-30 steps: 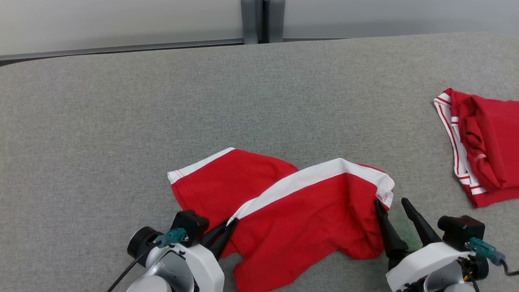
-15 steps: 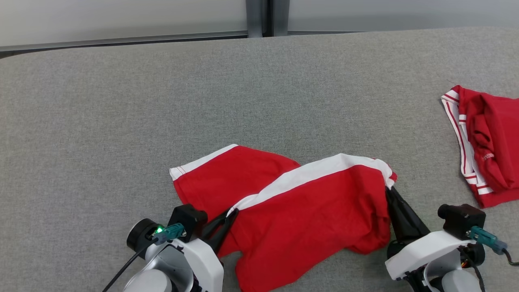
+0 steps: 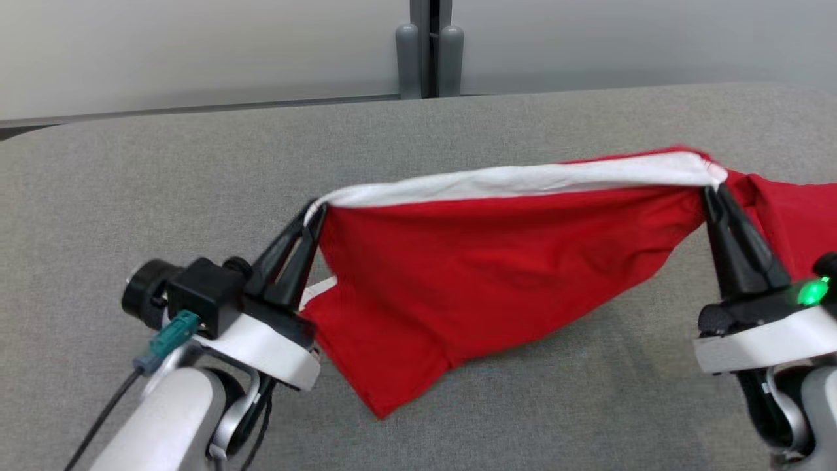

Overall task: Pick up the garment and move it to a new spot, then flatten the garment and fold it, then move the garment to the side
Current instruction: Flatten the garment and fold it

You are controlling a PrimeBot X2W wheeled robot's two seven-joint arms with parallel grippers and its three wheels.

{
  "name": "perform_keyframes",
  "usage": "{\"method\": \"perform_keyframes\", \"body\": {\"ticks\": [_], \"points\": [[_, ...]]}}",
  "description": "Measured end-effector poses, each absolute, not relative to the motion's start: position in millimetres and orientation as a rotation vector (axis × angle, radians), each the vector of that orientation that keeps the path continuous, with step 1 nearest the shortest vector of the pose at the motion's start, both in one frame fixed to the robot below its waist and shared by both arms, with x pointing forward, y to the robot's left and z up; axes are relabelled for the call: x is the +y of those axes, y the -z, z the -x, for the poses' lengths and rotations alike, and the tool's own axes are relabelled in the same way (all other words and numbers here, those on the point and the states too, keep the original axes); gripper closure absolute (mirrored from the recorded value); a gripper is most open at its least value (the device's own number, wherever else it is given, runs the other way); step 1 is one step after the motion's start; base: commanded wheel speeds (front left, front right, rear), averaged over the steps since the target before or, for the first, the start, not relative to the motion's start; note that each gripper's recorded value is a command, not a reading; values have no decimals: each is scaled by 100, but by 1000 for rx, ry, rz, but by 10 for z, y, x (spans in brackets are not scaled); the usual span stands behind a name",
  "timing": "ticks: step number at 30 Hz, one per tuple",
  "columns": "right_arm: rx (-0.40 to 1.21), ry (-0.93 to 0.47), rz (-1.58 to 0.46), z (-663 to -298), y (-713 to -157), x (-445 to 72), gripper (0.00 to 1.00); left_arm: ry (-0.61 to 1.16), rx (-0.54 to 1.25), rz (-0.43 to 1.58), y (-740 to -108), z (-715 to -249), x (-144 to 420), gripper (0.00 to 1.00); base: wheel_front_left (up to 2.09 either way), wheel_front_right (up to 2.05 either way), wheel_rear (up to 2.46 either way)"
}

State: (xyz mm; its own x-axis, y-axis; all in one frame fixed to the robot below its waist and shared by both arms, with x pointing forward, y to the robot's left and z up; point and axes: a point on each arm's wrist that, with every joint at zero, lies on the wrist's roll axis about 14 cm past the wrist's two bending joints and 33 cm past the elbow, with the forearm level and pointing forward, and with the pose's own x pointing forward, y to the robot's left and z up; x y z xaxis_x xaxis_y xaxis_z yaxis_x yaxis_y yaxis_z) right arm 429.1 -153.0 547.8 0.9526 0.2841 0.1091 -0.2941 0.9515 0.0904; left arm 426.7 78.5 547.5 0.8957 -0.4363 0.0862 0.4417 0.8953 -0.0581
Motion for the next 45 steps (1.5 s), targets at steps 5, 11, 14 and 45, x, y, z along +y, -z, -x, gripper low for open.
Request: {"method": "perform_keyframes", "body": {"ticks": [5, 11, 14, 45], "points": [[-277, -322, -12, -4287, -6232, -1540, 100, 440, -342, 47, -6387, -4300, 847, 100, 0, 0, 0], [-415, -328, 44, -4224, -6837, -1544, 100, 438, -555, 9, -7153, -4233, 875, 100, 0, 0, 0], [-440, -327, 57, -4199, -6991, -1544, 100, 444, -624, -2, -7428, -4198, 864, 100, 0, 0, 0], [-380, -427, -106, -5706, -6802, -844, 100, 382, -402, 112, -7049, -5974, 883, 100, 0, 0, 0]]}}
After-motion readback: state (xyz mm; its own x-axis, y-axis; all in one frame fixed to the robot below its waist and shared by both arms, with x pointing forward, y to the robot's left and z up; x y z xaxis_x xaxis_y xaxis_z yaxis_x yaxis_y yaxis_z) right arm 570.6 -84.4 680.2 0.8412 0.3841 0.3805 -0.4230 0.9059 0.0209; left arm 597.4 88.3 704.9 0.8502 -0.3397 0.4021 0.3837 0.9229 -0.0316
